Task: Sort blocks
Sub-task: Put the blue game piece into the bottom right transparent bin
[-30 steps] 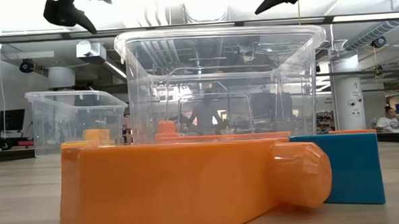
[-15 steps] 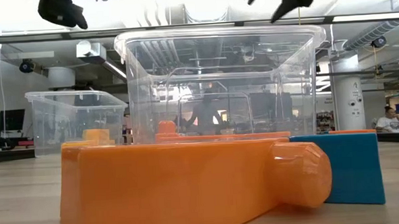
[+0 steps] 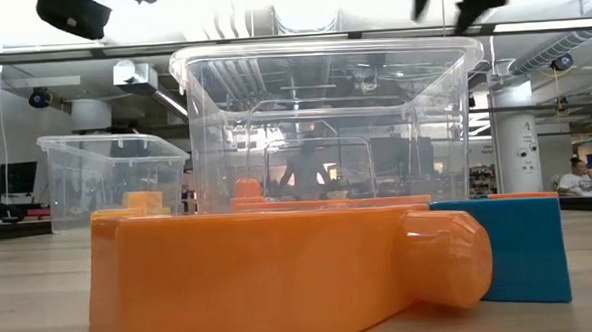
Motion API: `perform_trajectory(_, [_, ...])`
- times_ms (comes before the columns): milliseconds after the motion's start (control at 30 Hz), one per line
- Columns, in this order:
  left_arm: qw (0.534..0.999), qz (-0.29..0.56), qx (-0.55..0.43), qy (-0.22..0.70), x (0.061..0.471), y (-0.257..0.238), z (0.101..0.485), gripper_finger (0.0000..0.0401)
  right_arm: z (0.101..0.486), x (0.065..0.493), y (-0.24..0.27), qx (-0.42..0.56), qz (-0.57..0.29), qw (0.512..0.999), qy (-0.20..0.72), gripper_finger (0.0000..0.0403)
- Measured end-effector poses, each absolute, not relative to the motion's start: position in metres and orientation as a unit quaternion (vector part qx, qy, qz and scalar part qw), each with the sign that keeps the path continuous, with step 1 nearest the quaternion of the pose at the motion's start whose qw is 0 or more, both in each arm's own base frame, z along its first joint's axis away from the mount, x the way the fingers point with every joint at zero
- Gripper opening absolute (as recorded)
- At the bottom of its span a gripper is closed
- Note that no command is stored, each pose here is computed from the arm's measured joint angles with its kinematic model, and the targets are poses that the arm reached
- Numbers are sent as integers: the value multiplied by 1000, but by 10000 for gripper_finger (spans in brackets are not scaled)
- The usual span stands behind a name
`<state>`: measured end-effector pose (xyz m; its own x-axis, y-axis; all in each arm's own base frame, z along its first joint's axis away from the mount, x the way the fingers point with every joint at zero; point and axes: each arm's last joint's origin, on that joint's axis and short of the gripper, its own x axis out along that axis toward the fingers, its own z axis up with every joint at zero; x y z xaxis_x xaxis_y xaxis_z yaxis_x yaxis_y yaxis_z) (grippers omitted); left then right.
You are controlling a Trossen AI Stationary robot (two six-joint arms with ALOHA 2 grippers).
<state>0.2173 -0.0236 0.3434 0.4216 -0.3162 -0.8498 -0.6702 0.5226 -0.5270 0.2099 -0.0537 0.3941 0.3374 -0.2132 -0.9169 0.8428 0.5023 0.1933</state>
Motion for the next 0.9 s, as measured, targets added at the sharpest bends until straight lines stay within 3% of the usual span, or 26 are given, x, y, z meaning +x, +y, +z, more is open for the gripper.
perform_trajectory(100, [698,134,-464,528,222,-24,339,303,388,202,-53,346,-376,709,487,393])
perform_trajectory(500, [733,109,-386,550,233,-24,329,303,385,204,-50,393,-415,682,457,393])
perform_trajectory(900, [745,130,-381,531,228,-22,334,303,385,211,-52,389,-407,698,443,393])
